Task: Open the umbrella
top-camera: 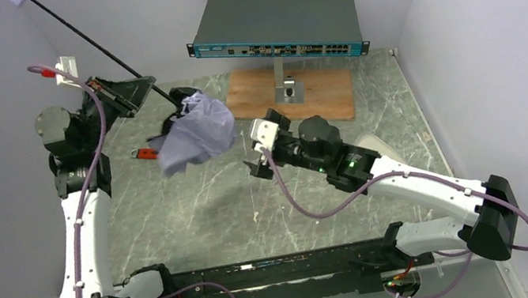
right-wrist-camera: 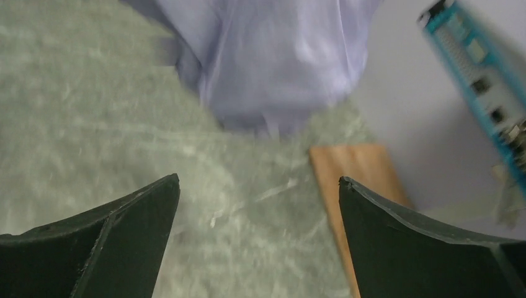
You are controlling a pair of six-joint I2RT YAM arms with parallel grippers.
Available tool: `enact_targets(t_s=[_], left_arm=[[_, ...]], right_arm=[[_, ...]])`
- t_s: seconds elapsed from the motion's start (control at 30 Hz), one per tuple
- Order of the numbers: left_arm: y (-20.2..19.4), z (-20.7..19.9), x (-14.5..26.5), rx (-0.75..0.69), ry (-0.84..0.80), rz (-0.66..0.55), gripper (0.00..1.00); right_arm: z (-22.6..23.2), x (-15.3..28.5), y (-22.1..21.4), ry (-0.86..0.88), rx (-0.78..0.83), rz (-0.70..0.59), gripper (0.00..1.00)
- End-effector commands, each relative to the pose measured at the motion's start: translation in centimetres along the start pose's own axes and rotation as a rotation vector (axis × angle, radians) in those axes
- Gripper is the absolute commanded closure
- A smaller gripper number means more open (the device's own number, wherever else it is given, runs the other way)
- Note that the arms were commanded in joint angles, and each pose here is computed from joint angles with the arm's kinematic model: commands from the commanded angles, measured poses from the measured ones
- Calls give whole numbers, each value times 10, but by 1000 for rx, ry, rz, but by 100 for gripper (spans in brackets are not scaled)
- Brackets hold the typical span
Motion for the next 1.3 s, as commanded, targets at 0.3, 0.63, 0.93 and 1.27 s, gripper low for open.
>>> enact_targets(t_s=[0.3, 0.63, 0.93, 1.27], left_arm=[[-111, -66, 20, -787, -385, 378, 100], [-130, -88, 24, -1052, -536, 362, 100], [-70, -54, 18, -913, -339, 231, 100], [-124, -91, 19, -845, -475, 328, 100]], right_arm=[[-42, 74, -27, 193, -369, 198, 0], [-54, 80, -21, 119, -441, 171, 0], [-54, 84, -13, 129, -421, 127, 2], [-61, 75, 10, 169, -436, 38, 7]])
Point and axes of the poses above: each gripper's point midway between its finger pads, its own x axis back along the fingers, its own z axis along the line the jaws close on, y = z × x, the point moved 6 cm from there along x, back along the fingers, and after that the axes turned 3 degrees about x, right-handed, at the moved point
